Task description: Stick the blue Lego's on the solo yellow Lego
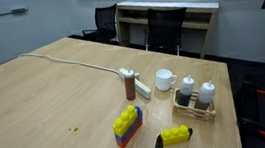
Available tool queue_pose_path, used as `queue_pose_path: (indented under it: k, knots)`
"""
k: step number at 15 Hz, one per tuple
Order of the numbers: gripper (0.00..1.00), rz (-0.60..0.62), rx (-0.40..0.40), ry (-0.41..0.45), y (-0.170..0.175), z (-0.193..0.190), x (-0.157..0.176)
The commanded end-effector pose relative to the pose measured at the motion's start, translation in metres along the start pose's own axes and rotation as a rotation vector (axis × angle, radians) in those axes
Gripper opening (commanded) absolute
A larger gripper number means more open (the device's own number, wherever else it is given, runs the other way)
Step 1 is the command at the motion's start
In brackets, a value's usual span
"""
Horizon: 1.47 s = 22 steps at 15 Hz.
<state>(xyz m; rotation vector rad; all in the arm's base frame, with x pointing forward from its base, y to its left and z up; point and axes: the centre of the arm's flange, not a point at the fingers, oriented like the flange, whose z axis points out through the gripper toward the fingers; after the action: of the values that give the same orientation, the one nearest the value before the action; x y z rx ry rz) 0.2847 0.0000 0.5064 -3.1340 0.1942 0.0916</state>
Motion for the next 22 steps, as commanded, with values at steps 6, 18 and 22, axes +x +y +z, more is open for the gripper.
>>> queue_pose_path:
  k: [6,18,22]
  knots:
    - [1.00,-0.381,-0.111,0.028,-0.125,0.045,0.005]
    - [1.00,-0.528,-0.108,0.047,-0.170,0.065,-0.007]
    - [1.00,-0.670,-0.124,0.071,-0.225,0.086,0.005]
